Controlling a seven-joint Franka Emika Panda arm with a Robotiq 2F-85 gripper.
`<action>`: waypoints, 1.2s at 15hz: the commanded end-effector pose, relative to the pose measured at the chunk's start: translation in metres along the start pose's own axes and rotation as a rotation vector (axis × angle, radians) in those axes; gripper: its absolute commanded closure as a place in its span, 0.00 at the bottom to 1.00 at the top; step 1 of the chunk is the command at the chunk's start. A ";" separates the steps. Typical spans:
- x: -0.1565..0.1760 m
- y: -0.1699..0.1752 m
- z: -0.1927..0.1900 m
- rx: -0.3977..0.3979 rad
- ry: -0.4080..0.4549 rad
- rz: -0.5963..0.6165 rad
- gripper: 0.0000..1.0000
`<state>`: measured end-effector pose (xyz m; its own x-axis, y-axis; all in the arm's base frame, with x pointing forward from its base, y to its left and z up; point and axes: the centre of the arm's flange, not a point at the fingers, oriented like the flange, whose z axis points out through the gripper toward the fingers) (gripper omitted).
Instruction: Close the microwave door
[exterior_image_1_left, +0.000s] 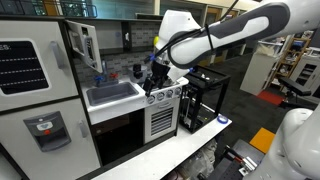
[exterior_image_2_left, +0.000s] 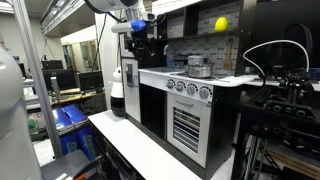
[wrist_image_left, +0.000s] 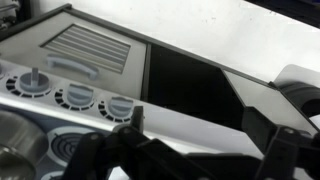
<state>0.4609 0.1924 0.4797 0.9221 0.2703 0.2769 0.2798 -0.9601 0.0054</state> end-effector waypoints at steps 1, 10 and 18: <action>0.062 -0.006 -0.028 -0.010 0.002 -0.077 0.00; 0.151 -0.043 -0.103 -0.042 0.082 -0.144 0.00; 0.196 -0.071 -0.150 -0.138 0.215 -0.132 0.00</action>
<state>0.5599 0.2849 0.6609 0.8051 0.3965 0.4411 0.3624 -0.9176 0.1632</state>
